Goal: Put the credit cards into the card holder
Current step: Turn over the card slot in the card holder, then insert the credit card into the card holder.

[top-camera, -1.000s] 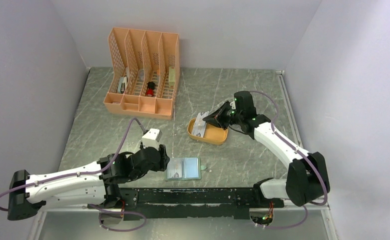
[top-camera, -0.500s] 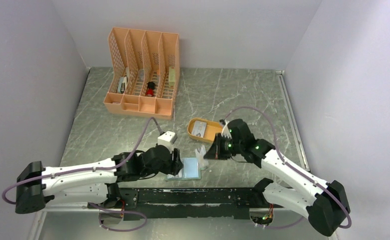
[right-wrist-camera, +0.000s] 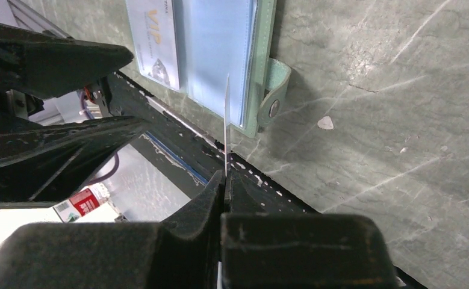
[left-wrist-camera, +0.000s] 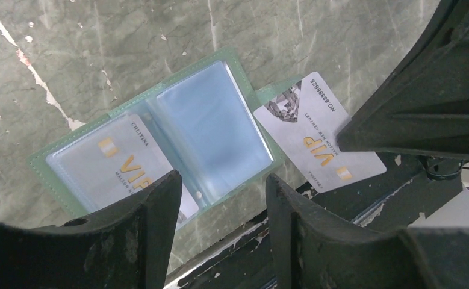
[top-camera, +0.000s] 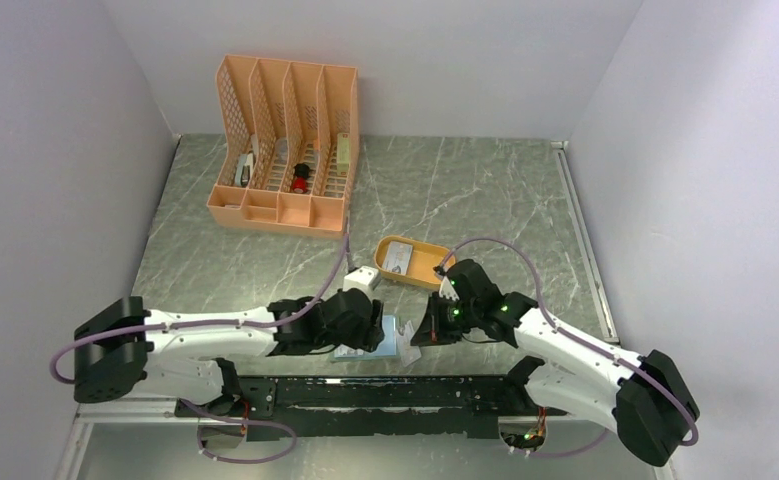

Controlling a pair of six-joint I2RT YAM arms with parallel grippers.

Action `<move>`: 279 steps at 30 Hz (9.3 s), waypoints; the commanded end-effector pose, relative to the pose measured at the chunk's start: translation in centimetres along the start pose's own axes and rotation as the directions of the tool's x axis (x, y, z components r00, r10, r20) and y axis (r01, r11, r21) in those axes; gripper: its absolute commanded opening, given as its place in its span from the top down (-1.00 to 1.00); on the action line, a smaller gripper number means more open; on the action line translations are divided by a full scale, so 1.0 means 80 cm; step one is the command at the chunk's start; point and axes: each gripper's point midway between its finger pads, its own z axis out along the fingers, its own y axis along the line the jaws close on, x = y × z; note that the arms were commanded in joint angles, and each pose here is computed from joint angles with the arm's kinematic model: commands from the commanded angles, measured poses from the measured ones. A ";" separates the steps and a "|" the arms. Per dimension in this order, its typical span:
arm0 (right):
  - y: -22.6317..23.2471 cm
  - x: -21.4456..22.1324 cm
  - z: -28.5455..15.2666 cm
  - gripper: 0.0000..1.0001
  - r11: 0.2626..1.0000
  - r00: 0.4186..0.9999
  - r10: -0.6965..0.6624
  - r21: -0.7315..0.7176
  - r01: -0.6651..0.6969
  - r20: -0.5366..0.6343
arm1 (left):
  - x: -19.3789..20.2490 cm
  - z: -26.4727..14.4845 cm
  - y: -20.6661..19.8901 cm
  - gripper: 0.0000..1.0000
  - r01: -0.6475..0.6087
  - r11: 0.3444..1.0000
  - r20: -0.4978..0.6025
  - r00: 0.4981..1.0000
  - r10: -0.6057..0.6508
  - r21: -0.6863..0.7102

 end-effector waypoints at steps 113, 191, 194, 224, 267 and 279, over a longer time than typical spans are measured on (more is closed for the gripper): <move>0.073 0.004 0.064 1.00 0.990 0.992 -0.113 -0.095 0.107 -0.050 | 0.025 0.010 0.092 0.40 -0.016 0.945 -0.026 1.000 0.008 -0.328; 0.055 -0.023 0.102 1.00 0.986 0.997 0.068 -0.152 -0.060 0.043 | 0.026 -0.022 0.112 0.48 0.036 0.934 -0.001 0.999 -0.039 -0.356; 0.056 -0.024 0.104 1.00 0.985 0.997 0.069 -0.159 -0.061 0.042 | 0.029 -0.027 0.122 0.47 0.043 0.924 0.004 0.999 -0.045 -0.379; 0.074 -0.032 0.113 1.00 0.972 0.997 0.055 -0.233 -0.040 0.058 | 0.071 -0.008 0.155 0.60 0.030 0.903 -0.095 0.992 -0.077 -0.428; 0.055 -0.076 0.107 1.00 0.985 0.985 -0.081 -0.137 0.103 0.155 | 0.041 -0.020 0.164 0.54 0.033 0.870 -0.043 0.997 -0.062 -0.493; 0.071 -0.068 0.110 1.00 0.969 0.990 -0.084 -0.223 0.109 0.117 | 0.039 -0.019 0.166 0.54 0.044 0.870 -0.038 0.997 -0.071 -0.491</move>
